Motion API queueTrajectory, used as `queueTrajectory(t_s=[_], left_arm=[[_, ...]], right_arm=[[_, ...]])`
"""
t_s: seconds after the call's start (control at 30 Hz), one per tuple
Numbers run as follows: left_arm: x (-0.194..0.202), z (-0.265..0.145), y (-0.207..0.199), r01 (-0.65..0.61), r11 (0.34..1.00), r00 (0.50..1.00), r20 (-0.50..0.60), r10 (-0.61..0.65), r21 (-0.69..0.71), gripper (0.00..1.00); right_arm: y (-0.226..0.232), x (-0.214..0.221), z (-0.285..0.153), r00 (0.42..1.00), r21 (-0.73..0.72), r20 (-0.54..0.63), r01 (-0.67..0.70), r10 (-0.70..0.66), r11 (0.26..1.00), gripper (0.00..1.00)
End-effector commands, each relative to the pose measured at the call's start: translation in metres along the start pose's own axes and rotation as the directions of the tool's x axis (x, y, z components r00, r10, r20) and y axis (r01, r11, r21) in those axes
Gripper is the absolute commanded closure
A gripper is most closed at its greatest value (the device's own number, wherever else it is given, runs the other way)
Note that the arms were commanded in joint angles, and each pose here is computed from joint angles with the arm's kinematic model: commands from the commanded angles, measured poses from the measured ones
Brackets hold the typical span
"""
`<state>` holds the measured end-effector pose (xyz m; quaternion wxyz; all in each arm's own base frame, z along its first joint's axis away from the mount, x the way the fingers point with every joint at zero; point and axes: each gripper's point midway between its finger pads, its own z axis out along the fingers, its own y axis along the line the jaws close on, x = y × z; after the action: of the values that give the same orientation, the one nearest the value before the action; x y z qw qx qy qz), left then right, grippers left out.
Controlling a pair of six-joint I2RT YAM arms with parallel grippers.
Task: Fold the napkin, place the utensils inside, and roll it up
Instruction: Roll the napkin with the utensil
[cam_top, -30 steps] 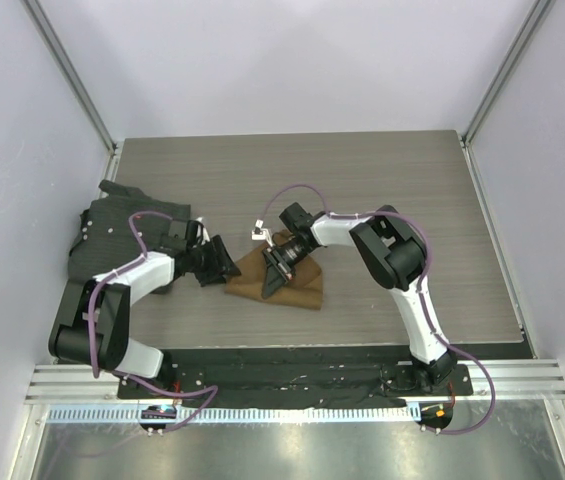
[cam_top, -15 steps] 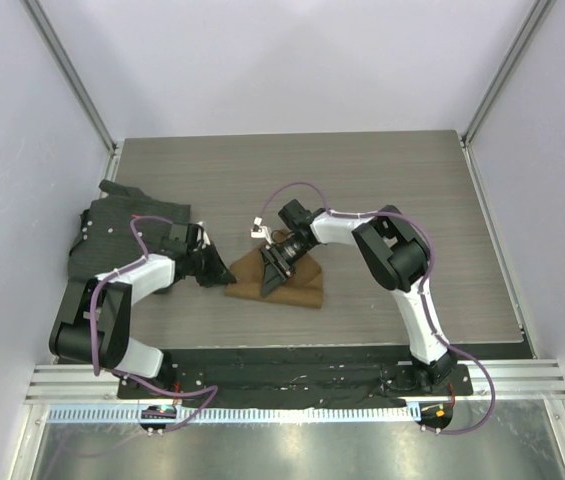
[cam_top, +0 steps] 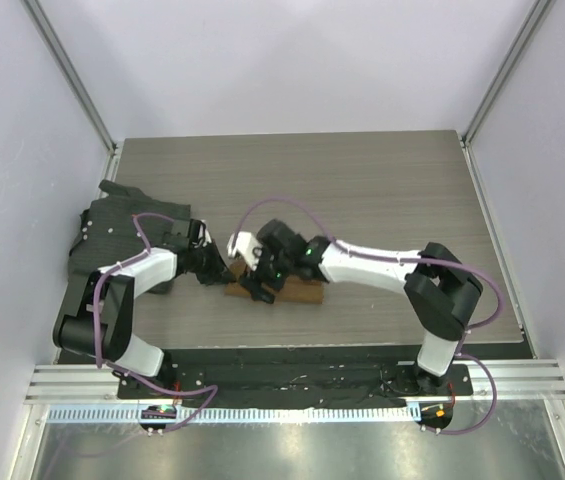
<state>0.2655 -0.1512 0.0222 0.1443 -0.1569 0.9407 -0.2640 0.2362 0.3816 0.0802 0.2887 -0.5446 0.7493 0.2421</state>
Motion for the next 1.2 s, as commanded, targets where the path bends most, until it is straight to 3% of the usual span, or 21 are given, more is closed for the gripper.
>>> queueTrajectory(t_s=[0.0, 0.23, 0.43, 0.53, 0.63, 0.67, 0.77, 0.87, 0.97, 1.17], left_arm=[[-0.003, 0.003, 0.010, 0.000, 0.998, 1.000, -0.004, -0.001, -0.059, 1.00], [-0.003, 0.004, 0.010, -0.001, 0.998, 1.000, -0.014, 0.001, -0.060, 1.00], [-0.004, 0.003, 0.009, -0.007, 0.998, 1.000, -0.012, 0.007, -0.055, 1.00], [-0.006, 0.002, 0.004, -0.014, 0.999, 1.000, -0.008, 0.014, -0.035, 1.00], [-0.012, -0.001, -0.001, -0.019, 0.999, 1.000, 0.018, 0.019, -0.027, 0.98], [-0.015, -0.003, -0.003, -0.020, 0.999, 0.999, 0.032, 0.021, -0.026, 0.95], [-0.027, -0.011, -0.007, -0.031, 0.999, 0.995, 0.089, 0.034, -0.036, 0.65], [-0.039, -0.022, -0.010, -0.042, 0.998, 0.988, 0.148, 0.049, -0.051, 0.43], [-0.046, -0.030, -0.010, -0.049, 0.996, 0.979, 0.193, 0.062, -0.070, 0.35], [-0.043, -0.039, -0.006, -0.063, 0.996, 0.967, 0.244, 0.078, -0.067, 0.28]], right_arm=[[-0.016, -0.001, 0.005, 0.985, 0.217, -0.003, 0.170, -0.173, 0.961, 0.24], [-0.022, 0.017, 0.022, 0.970, 0.242, -0.096, 0.239, -0.222, 0.940, 0.24], [-0.023, 0.037, 0.035, 0.958, 0.211, -0.163, 0.267, -0.235, 0.940, 0.30], [-0.020, 0.045, 0.040, 0.960, 0.184, -0.183, 0.246, -0.213, 0.952, 0.42], [-0.010, 0.049, 0.042, 0.969, 0.117, -0.180, 0.193, -0.170, 0.974, 0.61], [-0.010, 0.051, 0.041, 0.971, 0.102, -0.181, 0.175, -0.154, 0.979, 0.64], [0.003, 0.055, 0.039, 0.979, 0.013, -0.177, 0.108, -0.104, 0.994, 0.69], [0.009, 0.059, 0.036, 0.980, -0.061, -0.193, 0.030, -0.041, 0.998, 0.71], [0.013, 0.061, 0.031, 0.977, -0.125, -0.213, -0.050, 0.023, 0.991, 0.72], [0.006, 0.049, 0.021, 0.965, -0.215, -0.176, -0.230, 0.194, 0.949, 0.72]])
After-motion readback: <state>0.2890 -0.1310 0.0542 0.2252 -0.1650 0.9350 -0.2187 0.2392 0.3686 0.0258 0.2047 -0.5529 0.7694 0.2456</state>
